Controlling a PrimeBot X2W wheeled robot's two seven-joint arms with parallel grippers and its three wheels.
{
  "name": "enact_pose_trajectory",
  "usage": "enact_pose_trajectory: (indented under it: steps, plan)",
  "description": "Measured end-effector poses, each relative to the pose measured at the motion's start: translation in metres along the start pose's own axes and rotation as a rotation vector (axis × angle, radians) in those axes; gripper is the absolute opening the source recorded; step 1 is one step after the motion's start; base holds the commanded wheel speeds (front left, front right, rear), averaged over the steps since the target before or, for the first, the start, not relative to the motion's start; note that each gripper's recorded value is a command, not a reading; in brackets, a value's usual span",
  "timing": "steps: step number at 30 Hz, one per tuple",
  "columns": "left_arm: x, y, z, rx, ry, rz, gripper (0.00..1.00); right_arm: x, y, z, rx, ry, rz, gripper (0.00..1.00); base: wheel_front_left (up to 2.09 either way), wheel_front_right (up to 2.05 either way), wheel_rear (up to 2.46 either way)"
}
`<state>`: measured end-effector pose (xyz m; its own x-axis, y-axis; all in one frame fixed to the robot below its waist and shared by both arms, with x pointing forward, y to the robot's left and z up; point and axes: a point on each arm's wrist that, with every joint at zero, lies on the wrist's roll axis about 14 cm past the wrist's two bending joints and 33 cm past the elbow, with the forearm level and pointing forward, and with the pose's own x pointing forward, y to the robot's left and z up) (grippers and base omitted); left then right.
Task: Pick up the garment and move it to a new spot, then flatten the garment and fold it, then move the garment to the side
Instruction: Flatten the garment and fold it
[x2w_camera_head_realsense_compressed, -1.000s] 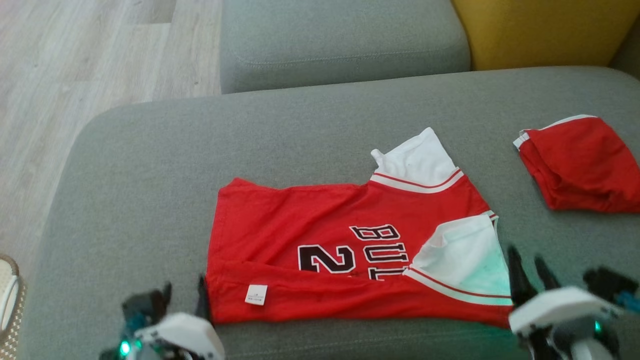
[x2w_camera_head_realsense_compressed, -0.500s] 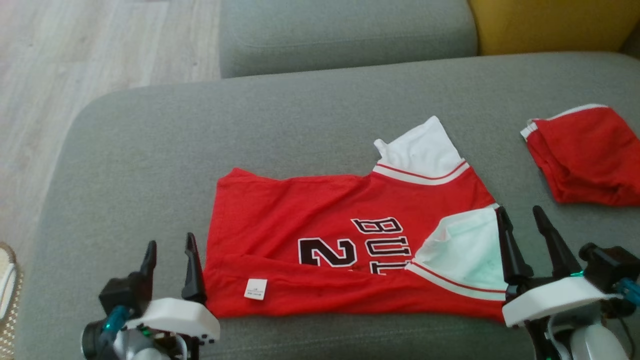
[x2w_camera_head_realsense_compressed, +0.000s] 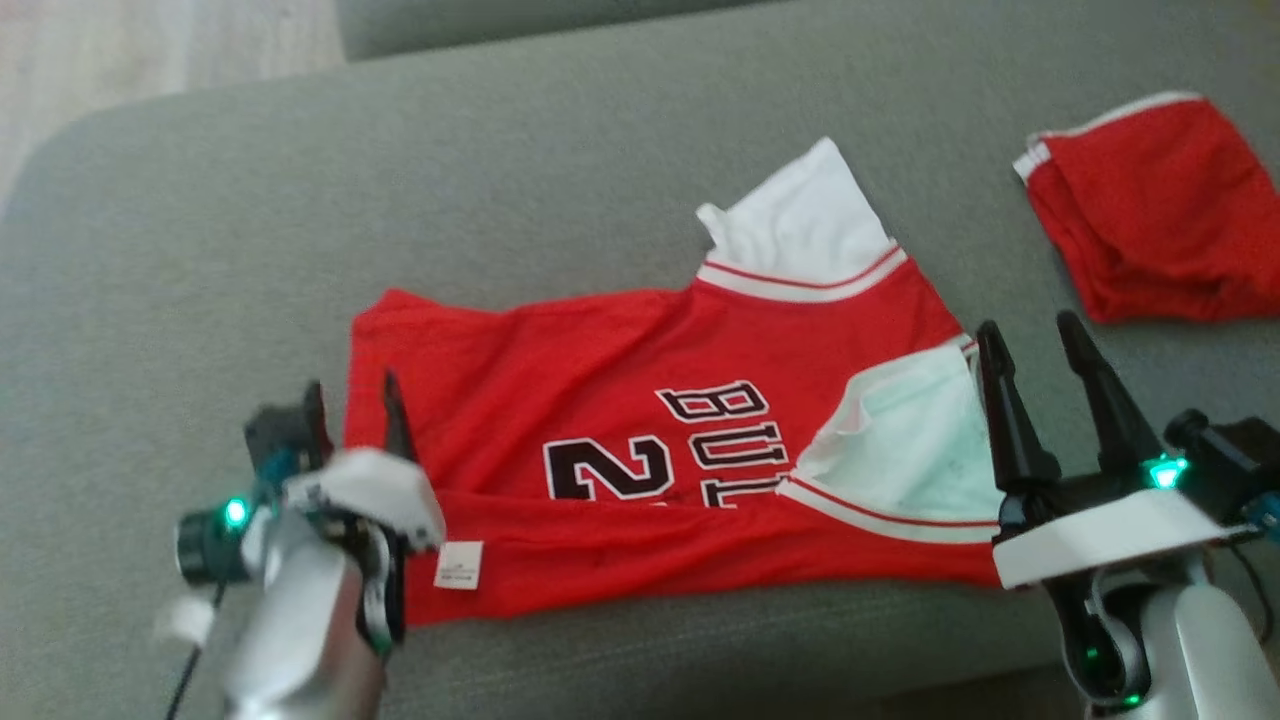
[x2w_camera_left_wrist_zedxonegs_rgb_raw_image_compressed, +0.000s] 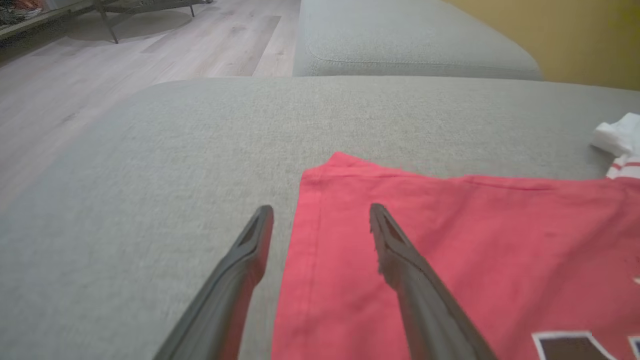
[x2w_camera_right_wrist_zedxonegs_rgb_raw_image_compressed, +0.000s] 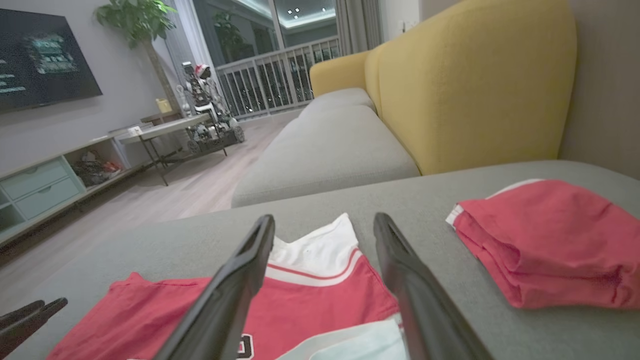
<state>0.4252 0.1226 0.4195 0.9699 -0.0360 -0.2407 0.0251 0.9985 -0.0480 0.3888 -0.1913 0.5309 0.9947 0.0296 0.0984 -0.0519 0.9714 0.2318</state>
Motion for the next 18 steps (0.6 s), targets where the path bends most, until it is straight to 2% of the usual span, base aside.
enact_pose_trajectory:
  steps: [7,18]
  plan:
    - [0.047,0.000,-0.010,0.081,0.080,0.024,1.00,0.001,-0.013,-0.008,-0.021,0.032,-0.025,1.00,0.00,0.00,0.00]
    - [0.069,0.002,-0.031,0.095,0.180,0.005,1.00,-0.003,-0.032,-0.022,-0.035,0.080,-0.072,1.00,0.00,0.00,0.00]
